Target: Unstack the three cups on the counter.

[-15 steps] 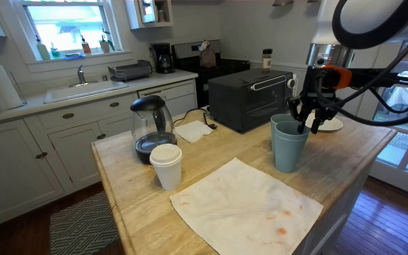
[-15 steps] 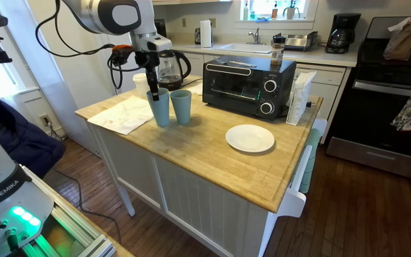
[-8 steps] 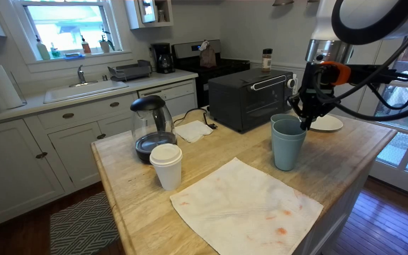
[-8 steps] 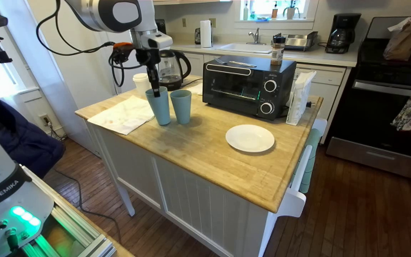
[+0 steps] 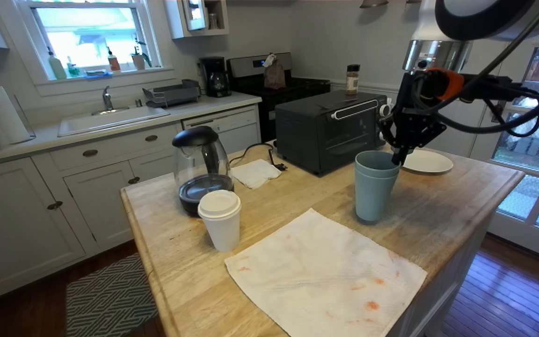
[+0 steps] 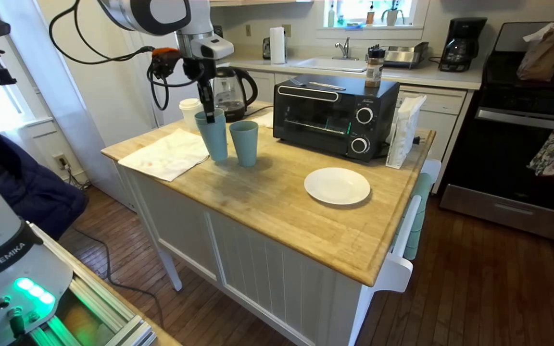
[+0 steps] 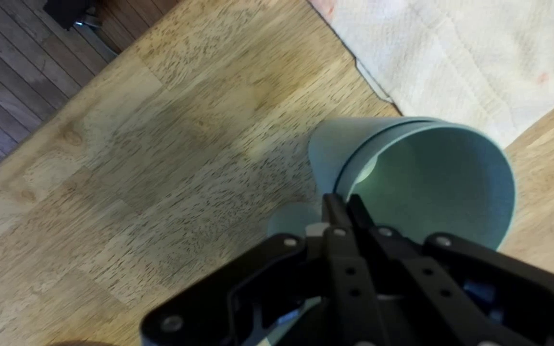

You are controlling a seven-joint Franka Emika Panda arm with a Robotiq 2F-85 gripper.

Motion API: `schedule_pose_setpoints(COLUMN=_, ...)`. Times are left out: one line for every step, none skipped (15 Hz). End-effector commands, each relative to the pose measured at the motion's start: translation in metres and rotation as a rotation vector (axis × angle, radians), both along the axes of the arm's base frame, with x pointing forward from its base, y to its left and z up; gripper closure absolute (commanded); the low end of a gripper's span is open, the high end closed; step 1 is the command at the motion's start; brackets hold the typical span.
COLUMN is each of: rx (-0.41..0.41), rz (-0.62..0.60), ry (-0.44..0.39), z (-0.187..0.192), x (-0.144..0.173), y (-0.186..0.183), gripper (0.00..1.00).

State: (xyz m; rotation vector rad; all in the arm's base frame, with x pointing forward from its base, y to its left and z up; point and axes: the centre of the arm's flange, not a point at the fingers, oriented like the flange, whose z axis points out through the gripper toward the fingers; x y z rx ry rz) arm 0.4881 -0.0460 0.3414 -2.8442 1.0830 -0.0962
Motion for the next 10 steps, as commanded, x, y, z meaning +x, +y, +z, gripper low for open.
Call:
schedule_pose_setpoints(rx=0.062, rz=0.011, ry=0.04, z=0.006, x=0.001, y=0.006, gripper=0.99)
schedule_pose_setpoints(rx=-0.003, rz=-0.05, ry=0.021, z=0.003, x=0.002, y=0.004, gripper=0.99)
schedule_pose_setpoints(rx=0.012, rz=-0.04, ry=0.04, z=0.002, x=0.003, y=0.006, gripper=0.99)
schedule_pose_setpoints(rx=0.012, rz=-0.043, ry=0.05, z=0.001, x=0.004, y=0.005, gripper=0.99)
schedule_pose_setpoints(rx=0.001, rz=-0.05, ry=0.044, z=0.0, x=0.004, y=0.005, gripper=0.99)
schedule_pose_setpoints(rx=-0.016, rz=-0.063, ry=0.032, z=0.001, x=0.004, y=0.004, gripper=0.99)
schedule_pose_setpoints(rx=-0.02, rz=-0.067, ry=0.029, z=0.002, x=0.004, y=0.005, gripper=0.99)
schedule_pose_setpoints(rx=-0.027, rz=-0.073, ry=0.019, z=0.006, x=0.004, y=0.005, gripper=0.99)
schedule_pose_setpoints(rx=-0.026, rz=-0.08, ry=0.01, z=0.011, x=0.003, y=0.005, gripper=0.99)
schedule_pose_setpoints(rx=-0.017, rz=-0.081, ry=0.004, z=0.017, x=0.002, y=0.005, gripper=0.99)
